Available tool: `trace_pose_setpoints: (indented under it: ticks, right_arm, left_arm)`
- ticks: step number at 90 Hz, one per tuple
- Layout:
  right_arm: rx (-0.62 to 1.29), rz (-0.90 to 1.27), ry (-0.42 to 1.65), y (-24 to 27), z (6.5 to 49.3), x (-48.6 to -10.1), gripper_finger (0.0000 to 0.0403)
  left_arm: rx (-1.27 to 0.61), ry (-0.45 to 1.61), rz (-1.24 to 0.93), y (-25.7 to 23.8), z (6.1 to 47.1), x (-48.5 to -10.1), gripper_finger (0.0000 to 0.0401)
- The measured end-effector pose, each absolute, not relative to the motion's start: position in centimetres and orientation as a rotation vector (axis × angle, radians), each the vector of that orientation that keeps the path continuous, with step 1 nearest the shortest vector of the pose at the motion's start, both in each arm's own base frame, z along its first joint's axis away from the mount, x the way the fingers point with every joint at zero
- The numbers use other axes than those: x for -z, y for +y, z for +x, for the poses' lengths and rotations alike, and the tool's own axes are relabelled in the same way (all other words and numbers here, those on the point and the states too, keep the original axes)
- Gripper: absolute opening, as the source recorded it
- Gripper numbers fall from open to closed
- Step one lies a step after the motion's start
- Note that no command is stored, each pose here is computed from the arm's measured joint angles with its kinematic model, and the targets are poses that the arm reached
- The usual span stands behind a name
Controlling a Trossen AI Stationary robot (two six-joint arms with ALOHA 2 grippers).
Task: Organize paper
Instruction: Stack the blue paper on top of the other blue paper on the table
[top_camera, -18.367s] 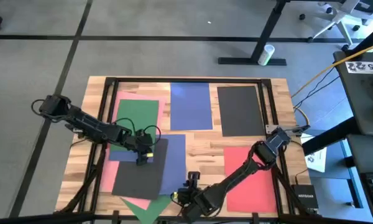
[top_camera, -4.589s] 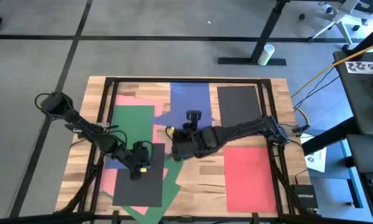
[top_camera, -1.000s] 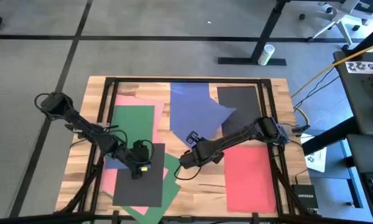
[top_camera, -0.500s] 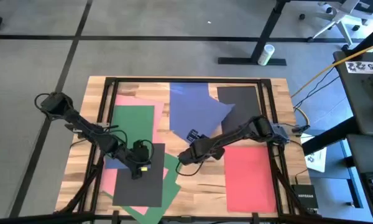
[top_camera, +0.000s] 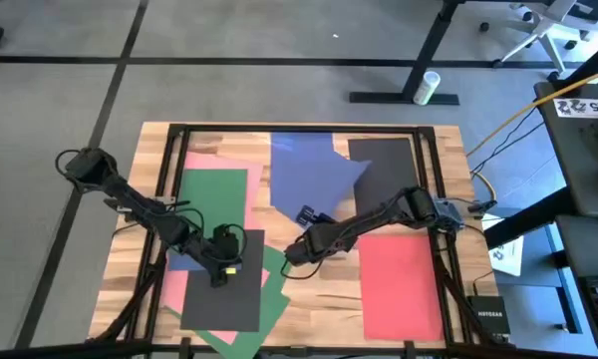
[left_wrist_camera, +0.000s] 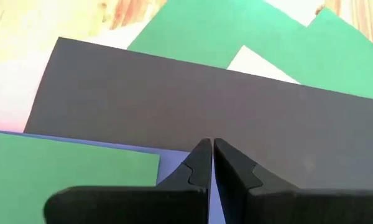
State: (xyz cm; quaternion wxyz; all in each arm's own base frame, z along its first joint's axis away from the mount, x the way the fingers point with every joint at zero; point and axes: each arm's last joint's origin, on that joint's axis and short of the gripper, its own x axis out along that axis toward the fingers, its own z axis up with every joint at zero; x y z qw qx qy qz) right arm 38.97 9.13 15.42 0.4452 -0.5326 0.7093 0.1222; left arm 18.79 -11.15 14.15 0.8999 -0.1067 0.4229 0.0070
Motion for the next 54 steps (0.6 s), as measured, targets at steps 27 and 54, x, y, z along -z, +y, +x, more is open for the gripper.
trace_pose_setpoints:
  ticks: [27, 54]
  right_arm:
    - [-0.243, -1.479, 1.65, 9.2, 40.2, -15.4, 0.0]
    - [-0.165, -1.567, 1.608, 10.2, 40.2, -15.6, 0.0]
  left_arm:
    - [-0.015, 0.875, -0.22, -11.1, 18.8, -14.1, 0.0]
    - [-0.014, 0.874, -0.221, -11.1, 18.7, -14.0, 0.0]
